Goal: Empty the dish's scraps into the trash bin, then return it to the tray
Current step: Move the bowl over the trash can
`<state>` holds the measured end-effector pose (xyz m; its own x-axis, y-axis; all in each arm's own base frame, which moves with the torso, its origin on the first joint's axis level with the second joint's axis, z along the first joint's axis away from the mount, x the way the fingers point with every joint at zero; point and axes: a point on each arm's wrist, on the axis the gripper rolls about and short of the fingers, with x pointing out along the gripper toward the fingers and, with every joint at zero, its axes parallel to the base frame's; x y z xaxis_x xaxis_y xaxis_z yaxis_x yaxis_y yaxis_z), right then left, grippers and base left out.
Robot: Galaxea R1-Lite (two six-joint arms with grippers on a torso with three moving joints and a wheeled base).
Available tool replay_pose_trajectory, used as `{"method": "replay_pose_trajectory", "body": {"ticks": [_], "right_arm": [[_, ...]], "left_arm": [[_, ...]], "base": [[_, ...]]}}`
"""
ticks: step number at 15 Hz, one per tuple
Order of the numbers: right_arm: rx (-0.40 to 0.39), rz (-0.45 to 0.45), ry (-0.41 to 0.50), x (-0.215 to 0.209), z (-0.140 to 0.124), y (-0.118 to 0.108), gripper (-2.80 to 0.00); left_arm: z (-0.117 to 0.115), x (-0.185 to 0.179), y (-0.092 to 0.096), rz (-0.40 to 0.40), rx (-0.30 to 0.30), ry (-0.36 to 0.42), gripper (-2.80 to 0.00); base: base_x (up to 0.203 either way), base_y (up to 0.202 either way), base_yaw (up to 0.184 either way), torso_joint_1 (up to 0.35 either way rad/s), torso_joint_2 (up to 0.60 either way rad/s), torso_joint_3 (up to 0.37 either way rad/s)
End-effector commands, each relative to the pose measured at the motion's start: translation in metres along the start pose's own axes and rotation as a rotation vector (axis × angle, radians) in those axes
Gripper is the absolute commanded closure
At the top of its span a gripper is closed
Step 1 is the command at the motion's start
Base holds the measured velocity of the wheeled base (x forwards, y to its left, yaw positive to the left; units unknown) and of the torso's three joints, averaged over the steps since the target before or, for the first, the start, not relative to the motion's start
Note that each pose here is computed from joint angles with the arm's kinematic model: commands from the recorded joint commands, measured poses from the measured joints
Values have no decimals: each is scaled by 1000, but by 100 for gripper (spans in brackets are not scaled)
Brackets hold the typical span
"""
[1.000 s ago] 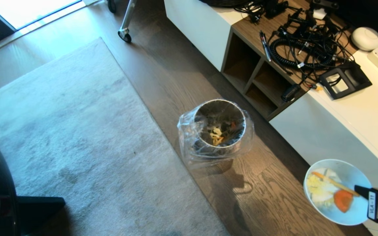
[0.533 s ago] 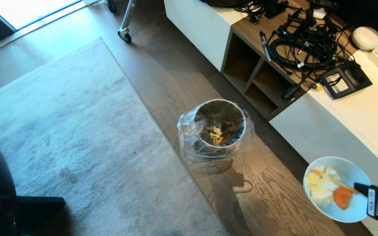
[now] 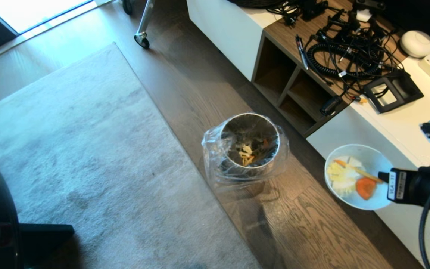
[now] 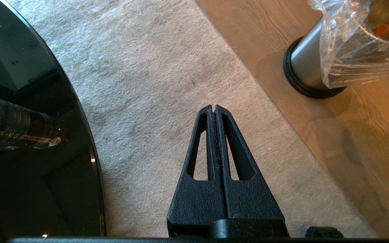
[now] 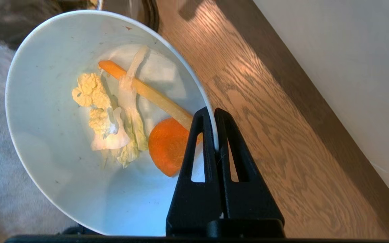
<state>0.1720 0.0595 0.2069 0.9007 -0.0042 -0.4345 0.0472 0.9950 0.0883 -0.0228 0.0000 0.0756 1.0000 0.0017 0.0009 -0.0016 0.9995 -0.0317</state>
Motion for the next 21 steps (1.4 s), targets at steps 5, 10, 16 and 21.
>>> {"method": "replay_pose_trajectory", "body": {"ticks": [5, 10, 16, 21], "right_arm": [[-124, 32, -165, 70, 16, 31, 0], [-222, 99, -332, 100, 16, 62, 0], [-462, 166, -507, 124, 5, 93, 0], [-674, 229, -639, 142, -5, 102, 0]], "left_arm": [[0, 0, 0, 1, -1, -1, 0], [0, 0, 0, 0, -1, -1, 0], [0, 0, 0, 0, -1, -1, 0], [0, 0, 0, 0, -1, -1, 0]], "base": [[0, 0, 0, 0, 0, 0], [0, 0, 0, 0, 0, 0], [0, 0, 0, 0, 0, 0], [0, 0, 0, 0, 0, 0]]}}
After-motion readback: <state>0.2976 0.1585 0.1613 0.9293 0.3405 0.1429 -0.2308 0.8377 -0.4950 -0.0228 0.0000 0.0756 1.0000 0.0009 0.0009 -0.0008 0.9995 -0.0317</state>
